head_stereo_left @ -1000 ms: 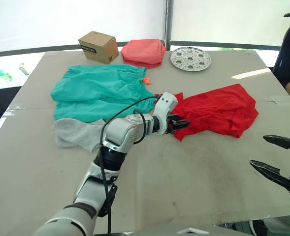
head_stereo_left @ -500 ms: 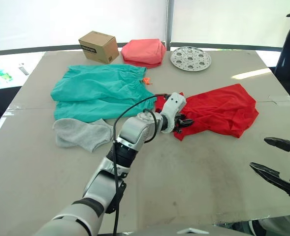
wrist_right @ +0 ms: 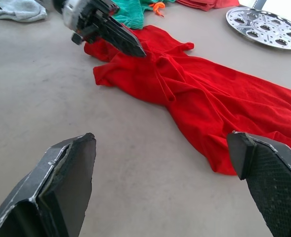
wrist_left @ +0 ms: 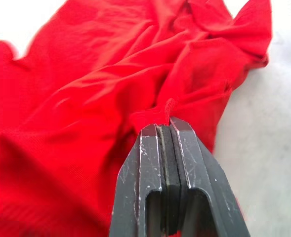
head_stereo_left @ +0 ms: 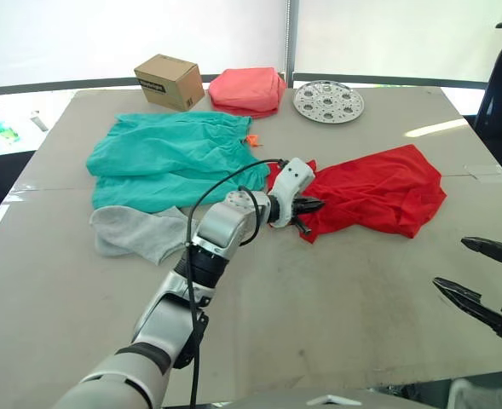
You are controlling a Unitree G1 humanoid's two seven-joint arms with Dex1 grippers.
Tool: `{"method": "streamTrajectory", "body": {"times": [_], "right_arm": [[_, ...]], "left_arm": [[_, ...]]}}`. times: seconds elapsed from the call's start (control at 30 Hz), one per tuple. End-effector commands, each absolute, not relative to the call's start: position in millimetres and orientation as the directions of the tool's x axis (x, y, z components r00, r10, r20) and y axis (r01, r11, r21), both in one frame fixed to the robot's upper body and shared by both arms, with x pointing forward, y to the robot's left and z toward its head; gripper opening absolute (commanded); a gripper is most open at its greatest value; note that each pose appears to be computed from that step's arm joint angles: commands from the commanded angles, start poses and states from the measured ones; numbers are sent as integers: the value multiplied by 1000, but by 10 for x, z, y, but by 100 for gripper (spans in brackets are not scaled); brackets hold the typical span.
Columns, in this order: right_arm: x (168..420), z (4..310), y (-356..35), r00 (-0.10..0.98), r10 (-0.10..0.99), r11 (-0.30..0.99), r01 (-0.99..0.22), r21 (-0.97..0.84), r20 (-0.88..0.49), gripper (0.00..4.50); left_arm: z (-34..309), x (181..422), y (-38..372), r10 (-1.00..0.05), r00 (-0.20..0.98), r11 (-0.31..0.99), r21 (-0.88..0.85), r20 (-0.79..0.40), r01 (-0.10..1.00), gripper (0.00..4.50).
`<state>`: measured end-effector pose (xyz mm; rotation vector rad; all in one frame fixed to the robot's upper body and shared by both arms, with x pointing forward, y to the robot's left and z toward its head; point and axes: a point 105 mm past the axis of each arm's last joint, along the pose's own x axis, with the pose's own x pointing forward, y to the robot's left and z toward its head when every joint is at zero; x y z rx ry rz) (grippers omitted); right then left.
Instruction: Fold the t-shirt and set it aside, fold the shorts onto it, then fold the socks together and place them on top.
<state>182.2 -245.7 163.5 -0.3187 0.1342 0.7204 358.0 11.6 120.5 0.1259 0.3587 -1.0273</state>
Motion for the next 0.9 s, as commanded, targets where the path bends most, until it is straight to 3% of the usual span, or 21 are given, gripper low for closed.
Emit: {"method": "streamTrajectory", "body": {"times": [0.03, 0.23, 0.33, 0.47, 0.53, 0.67, 0.8, 0.9], "right_arm": [[1867, 1682, -2441, 744, 631, 690, -668, -279, -219, 450], [1975, 1671, -2522, 780, 578, 700, -624, -346, -239, 450], [2177, 1642, -2641, 799, 486, 665, -601, -444, -354, 450], [2452, 1609, -2718, 749, 425, 544, -660, -518, -508, 450], [2633, 1573, -2759, 711, 390, 436, -702, -563, -585, 450], [2955, 1586, -2760, 718, 314, 140, -682, -718, -621, 345], [3178, 1586, -2762, 723, 271, -93, -637, -765, -635, 345], [3266, 1569, -2735, 705, 273, -182, -630, -755, -654, 345]], "left_arm": [[1393, 3582, 115, -841, 467, 502, -72, -271, 862, 6], [1533, 3327, 106, -919, 347, 368, -91, -189, 925, 6], [1605, 3158, 171, -957, 247, 263, -99, -149, 960, 6], [1589, 3086, 245, -966, 202, 215, -68, -163, 974, 6], [1578, 3073, 274, -965, 203, 215, -58, -167, 975, 6], [1551, 3072, 297, -960, 229, 240, -54, -164, 969, 0], [1536, 3045, 288, -956, 248, 259, -57, -154, 964, 0], [1506, 3010, 280, -954, 262, 273, -63, -147, 960, 0]]}}
